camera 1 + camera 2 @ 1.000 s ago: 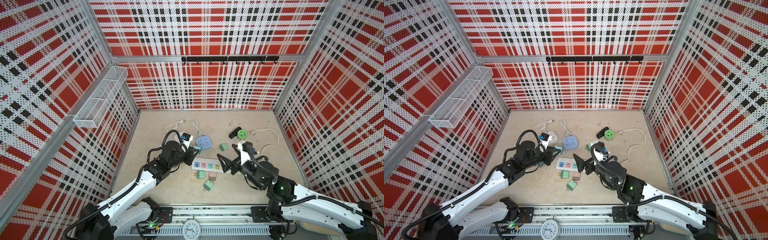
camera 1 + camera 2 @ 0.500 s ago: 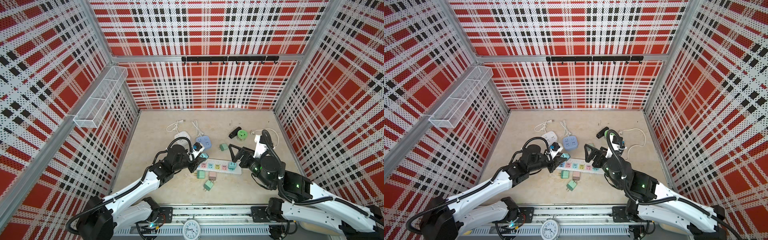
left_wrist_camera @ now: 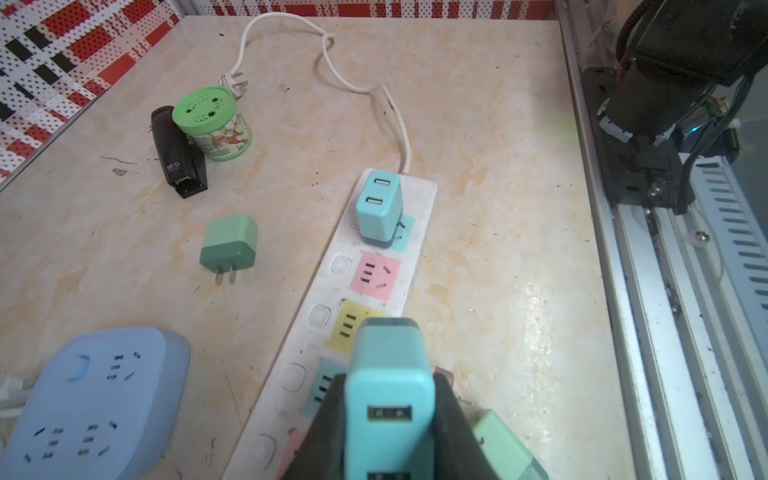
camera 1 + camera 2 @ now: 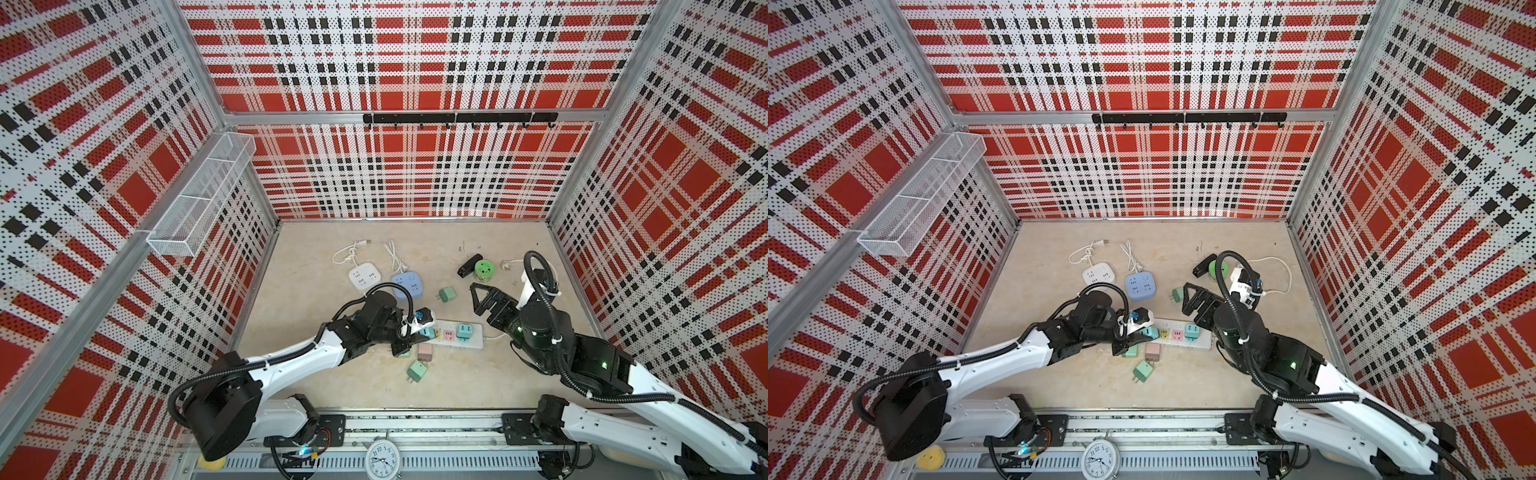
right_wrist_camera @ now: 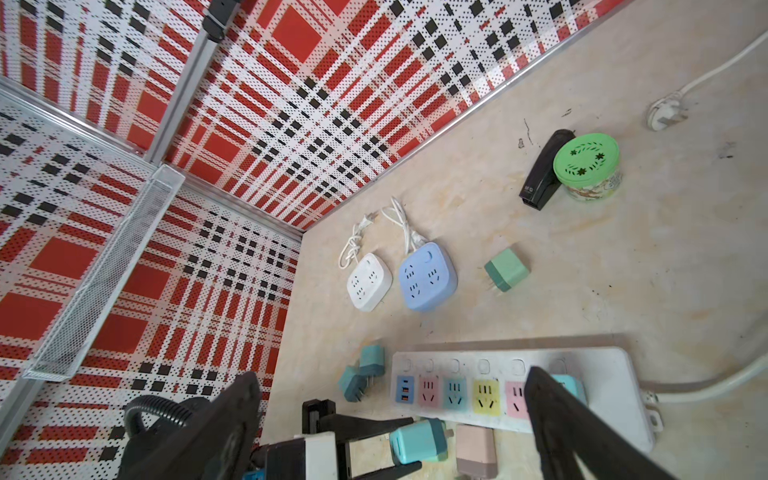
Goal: Insert the plug
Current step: 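Carry the adapter with the left gripper over the pink socket of the strip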
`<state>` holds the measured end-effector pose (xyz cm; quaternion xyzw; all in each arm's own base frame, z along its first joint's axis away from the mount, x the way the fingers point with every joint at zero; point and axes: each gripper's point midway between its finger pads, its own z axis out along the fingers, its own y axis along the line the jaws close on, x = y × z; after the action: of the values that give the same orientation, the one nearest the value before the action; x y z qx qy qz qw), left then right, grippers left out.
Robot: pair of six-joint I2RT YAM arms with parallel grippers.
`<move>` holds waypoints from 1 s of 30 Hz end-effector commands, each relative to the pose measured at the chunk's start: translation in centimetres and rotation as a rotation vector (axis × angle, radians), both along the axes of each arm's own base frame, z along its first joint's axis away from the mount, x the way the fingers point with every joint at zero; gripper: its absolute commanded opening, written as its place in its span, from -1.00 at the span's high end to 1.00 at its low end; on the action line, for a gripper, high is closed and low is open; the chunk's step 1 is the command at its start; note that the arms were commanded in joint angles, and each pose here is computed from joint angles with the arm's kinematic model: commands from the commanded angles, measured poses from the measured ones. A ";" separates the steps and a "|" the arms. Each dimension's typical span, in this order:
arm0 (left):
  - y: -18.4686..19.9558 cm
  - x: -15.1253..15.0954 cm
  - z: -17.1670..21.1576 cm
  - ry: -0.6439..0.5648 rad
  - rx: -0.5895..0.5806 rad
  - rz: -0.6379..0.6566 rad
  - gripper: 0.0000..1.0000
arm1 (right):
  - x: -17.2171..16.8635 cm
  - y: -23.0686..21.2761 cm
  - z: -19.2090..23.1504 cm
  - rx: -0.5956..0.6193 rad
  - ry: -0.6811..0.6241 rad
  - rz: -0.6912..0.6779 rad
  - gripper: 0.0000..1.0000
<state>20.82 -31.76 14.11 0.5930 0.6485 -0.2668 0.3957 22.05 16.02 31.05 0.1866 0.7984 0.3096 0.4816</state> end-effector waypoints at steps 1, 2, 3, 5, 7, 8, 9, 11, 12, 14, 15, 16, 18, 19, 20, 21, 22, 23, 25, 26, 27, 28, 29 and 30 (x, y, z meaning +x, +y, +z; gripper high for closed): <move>-1.3 -0.1 0.8 -0.048 0.012 -0.103 1.00 | -0.6 -1.7 0.3 0.041 -0.003 -0.037 -1.00; -1.5 0.0 0.4 -0.050 0.024 -0.112 1.00 | -0.6 -2.0 0.5 0.053 -0.017 -0.041 -1.00; -1.7 0.2 0.2 -0.054 0.035 -0.124 1.00 | -0.7 -2.0 0.6 0.061 -0.031 -0.038 -0.99; -2.1 0.5 -0.3 -0.056 0.069 -0.154 1.00 | -0.5 -1.5 0.2 0.074 -0.042 -0.028 -1.00; -2.5 0.5 -0.9 -0.043 0.096 -0.181 1.00 | 0.0 -1.5 -0.7 0.053 -0.018 -0.051 -1.00; -2.9 0.6 -1.0 -0.041 0.104 -0.194 1.00 | 0.2 -1.5 -1.1 0.052 0.003 -0.066 -1.00; -3.3 0.6 -1.1 -0.039 0.107 -0.207 1.00 | 0.4 -1.2 -1.1 0.051 0.012 -0.055 -1.00; -4.1 0.5 -1.5 -0.030 0.117 -0.235 1.00 | 0.5 -1.3 -1.0 0.050 0.024 -0.052 -1.00; -4.4 0.5 -1.7 -0.024 0.125 -0.247 1.00 | 0.5 -1.6 -1.0 0.048 0.031 -0.056 -1.00; -4.9 0.5 -2.3 -0.016 0.145 -0.267 1.00 | 0.1 -2.6 -1.1 0.045 0.029 -0.081 -1.00; -5.1 0.6 -2.4 -0.013 0.153 -0.273 1.00 | 0.0 -3.0 -1.2 0.055 0.022 -0.087 -1.00; -5.3 0.6 -2.8 -0.008 0.163 -0.277 1.00 | -0.1 -2.8 -1.3 0.069 0.008 -0.073 -1.00; -5.6 0.8 -3.2 -0.003 0.175 -0.284 1.00 | -0.1 -2.6 -2.0 0.090 0.005 -0.060 -1.00; -5.7 0.8 -3.4 0.001 0.178 -0.288 1.00 | -0.1 -2.7 -2.3 0.093 0.017 -0.066 -1.00; -5.9 0.9 -3.5 0.003 0.179 -0.290 1.00 | -0.1 -2.9 -2.8 0.091 0.042 -0.072 -1.00; -6.0 1.0 -3.7 0.008 0.184 -0.292 1.00 | -0.1 -3.4 -3.3 0.075 0.052 -0.092 -0.99; -6.1 1.0 -3.8 0.012 0.191 -0.297 1.00 | -0.1 -3.7 -3.9 0.065 0.064 -0.106 -1.00; -6.2 0.9 -4.0 0.014 0.202 -0.305 1.00 | -0.2 -4.0 -4.6 0.055 0.079 -0.118 -1.00; -6.2 0.9 -4.5 0.014 0.222 -0.314 1.00 | -0.2 -4.2 -5.3 0.022 0.085 -0.123 -1.00; -6.3 1.0 -4.8 0.015 0.232 -0.314 1.00 | -0.2 -4.7 -5.7 0.001 0.087 -0.142 -1.00; -6.4 1.2 -4.9 0.016 0.239 -0.313 1.00 | -0.2 -5.3 -5.9 -0.028 0.084 -0.164 -1.00; -6.4 1.3 -5.2 0.022 0.250 -0.314 1.00 | -0.1 -5.7 -6.2 -0.059 0.078 -0.176 -1.00; -6.4 1.4 -5.4 0.025 0.261 -0.311 1.00 | -0.1 -6.1 -6.3 -0.083 0.067 -0.190 -1.00; -6.4 1.6 -5.6 0.027 0.274 -0.307 1.00 | 0.0 -6.6 -6.6 -0.107 0.064 -0.208 -1.00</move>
<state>22.35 -38.02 8.86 0.7153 0.5939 -0.2522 0.2682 21.86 11.29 24.98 0.2446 0.8086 0.2542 0.4710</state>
